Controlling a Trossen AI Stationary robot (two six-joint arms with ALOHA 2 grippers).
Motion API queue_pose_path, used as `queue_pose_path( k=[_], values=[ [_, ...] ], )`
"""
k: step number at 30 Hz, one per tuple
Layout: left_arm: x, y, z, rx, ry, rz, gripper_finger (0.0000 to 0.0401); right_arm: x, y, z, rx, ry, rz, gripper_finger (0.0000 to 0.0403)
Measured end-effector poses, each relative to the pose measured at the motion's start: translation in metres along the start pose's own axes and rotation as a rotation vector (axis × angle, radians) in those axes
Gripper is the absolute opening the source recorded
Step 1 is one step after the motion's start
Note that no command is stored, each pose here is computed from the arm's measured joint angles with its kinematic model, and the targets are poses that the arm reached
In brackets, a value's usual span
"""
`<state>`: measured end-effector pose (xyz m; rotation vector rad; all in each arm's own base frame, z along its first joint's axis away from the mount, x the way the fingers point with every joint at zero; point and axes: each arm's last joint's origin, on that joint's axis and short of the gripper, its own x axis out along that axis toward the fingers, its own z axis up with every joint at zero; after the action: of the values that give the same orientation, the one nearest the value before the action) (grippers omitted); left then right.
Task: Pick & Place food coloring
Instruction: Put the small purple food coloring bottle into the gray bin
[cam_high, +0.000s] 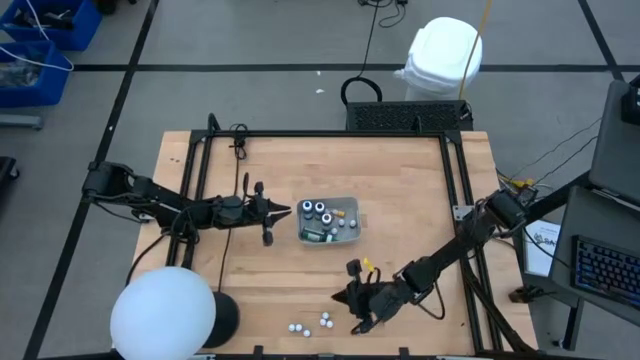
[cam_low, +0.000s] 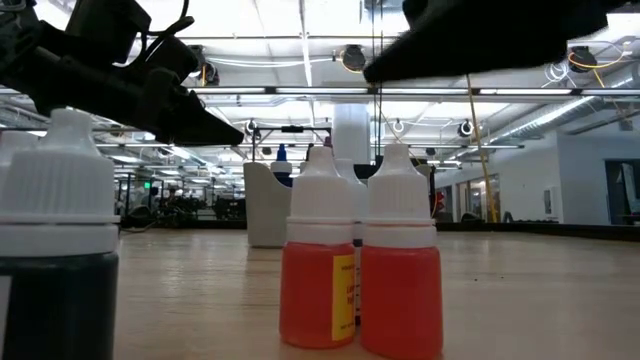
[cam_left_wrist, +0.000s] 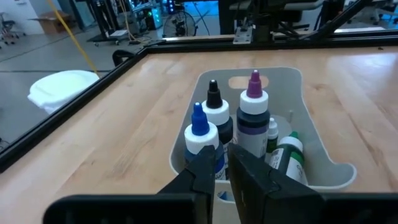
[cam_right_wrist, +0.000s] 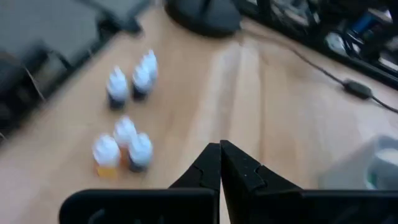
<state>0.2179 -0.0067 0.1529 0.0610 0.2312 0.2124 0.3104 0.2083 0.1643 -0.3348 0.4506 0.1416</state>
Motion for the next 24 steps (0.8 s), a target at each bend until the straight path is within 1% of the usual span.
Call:
queue_pose_path(
  k=[1,3,6,10,13,15,17,19,22,24],
  values=[
    [0.000,0.000,0.000,-0.001,0.001,-0.006,0.0051,0.000,0.001,0.000,-0.021,0.031,-0.021,0.0000],
    [0.000,-0.001,0.000,-0.006,0.005,-0.023,0.0051,-0.004,-0.001,0.002,-0.036,0.052,-0.023,0.0000],
    [0.000,-0.001,0.000,-0.010,0.005,-0.039,0.0051,-0.022,-0.010,0.008,-0.066,-0.001,0.007,0.0000],
    [0.000,-0.002,0.000,-0.002,0.004,-0.057,0.0051,-0.062,-0.036,0.004,-0.065,-0.077,0.002,0.0000],
    [0.000,-0.002,0.000,0.001,0.004,-0.057,0.0051,-0.102,-0.066,0.001,-0.029,-0.177,-0.065,0.0000],
    [0.000,-0.002,0.000,0.001,0.003,-0.057,0.0051,-0.124,-0.083,-0.005,-0.005,-0.236,-0.121,0.0000],
    [0.000,-0.002,0.000,0.000,-0.001,-0.057,0.0051,-0.143,-0.097,-0.013,0.033,-0.302,-0.150,0.0000],
    [0.000,-0.002,0.000,0.000,-0.002,-0.057,0.0051,-0.158,-0.107,-0.021,0.045,-0.359,-0.134,0.0000],
    [0.000,-0.002,0.001,-0.013,-0.006,-0.057,0.0051,-0.171,-0.115,-0.044,0.013,-0.416,-0.086,0.0000],
    [0.000,-0.002,0.002,-0.060,-0.018,-0.057,0.0051,-0.177,-0.121,-0.059,0.028,-0.476,-0.107,0.0000]
  ],
)
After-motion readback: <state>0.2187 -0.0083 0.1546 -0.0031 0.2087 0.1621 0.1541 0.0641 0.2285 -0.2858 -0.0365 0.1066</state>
